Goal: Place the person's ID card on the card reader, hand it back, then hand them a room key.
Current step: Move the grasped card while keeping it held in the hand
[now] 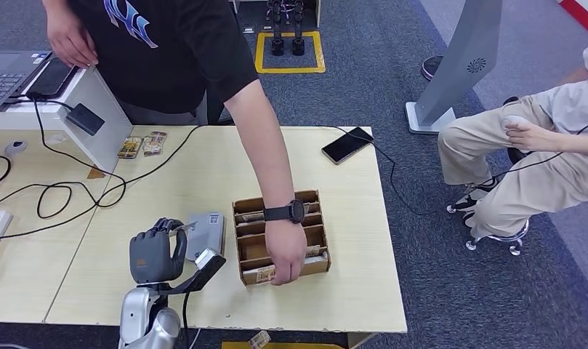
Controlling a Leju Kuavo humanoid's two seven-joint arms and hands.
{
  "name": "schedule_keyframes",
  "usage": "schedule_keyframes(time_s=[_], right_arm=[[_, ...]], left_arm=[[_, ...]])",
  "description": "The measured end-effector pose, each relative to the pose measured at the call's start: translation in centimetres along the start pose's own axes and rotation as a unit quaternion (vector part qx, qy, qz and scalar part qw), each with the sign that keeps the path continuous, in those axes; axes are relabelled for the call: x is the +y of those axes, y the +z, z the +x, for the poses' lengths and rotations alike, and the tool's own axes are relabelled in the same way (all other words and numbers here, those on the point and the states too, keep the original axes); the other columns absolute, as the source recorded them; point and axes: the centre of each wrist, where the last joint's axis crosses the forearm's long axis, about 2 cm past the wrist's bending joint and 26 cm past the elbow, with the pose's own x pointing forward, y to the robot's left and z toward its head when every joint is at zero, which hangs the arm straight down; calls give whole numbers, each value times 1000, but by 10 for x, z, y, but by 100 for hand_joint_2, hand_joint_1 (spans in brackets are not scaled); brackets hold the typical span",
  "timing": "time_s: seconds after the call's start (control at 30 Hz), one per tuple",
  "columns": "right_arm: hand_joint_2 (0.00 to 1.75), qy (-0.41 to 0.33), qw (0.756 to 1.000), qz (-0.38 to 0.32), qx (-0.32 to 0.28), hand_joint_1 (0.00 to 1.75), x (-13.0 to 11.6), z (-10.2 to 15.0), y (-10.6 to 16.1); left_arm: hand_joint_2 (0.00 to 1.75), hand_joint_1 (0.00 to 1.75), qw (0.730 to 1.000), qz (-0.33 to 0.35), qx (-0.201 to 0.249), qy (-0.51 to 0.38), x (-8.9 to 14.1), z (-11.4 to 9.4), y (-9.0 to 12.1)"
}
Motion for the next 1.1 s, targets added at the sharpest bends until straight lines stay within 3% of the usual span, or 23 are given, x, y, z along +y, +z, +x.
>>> schedule_keyframes(time_s=[1.1], right_arm=[[0, 0, 1000, 13, -1, 0, 3, 0, 2]], left_arm=[[175, 175, 1000, -21, 13, 14, -9, 1, 9]])
